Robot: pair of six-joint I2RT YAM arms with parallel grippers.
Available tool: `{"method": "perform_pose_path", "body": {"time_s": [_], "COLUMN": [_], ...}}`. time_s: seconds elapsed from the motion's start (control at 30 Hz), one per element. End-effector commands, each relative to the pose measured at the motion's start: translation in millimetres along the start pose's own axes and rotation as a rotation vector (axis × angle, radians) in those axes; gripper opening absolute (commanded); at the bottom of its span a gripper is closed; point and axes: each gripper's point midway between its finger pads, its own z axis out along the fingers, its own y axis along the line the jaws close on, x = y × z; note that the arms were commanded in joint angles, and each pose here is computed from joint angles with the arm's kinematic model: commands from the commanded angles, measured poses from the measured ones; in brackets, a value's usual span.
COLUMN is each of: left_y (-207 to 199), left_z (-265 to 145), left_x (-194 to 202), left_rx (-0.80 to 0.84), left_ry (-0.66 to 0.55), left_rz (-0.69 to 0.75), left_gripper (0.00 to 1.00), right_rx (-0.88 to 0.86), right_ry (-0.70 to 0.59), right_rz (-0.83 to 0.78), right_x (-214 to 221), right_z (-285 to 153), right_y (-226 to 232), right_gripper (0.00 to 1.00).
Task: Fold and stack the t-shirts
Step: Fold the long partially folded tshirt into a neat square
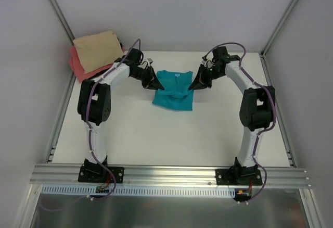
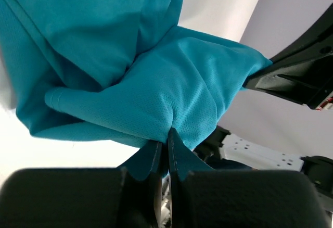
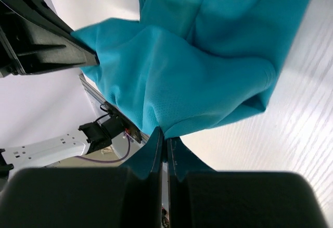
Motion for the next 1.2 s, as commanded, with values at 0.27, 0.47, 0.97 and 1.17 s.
{"method": "perform_pose_path", "body": {"time_s": [0.27,0.47,0.97,1.17], "left_y": [-31,-51,-63,-48], "left_z": [-13,-33,-44,-40], "left_x": [-71,-102,-90,-59], "left_rx": [0.193,0.287,0.349,0.335], "left_ry": [-0.044,-0.133,-0.122,-0.086], "left_rz": [-0.070,-0.045,-0.014,-0.018], "left_gripper": [0.00,0.00,0.00,0.00], "right_rx": [-0.096,-0.144,-0.197,-0.181], "right_ry": [-0.048,-0.099,-0.165,-0.135], "right_rz": [0.053,0.053,0.048,0.055], "right_x": [-68,-93,-101,-66], "right_z": [8,10,-10,-13], "right_y": [16,21,36,33], "right_gripper": [0.00,0.00,0.00,0.00]}}
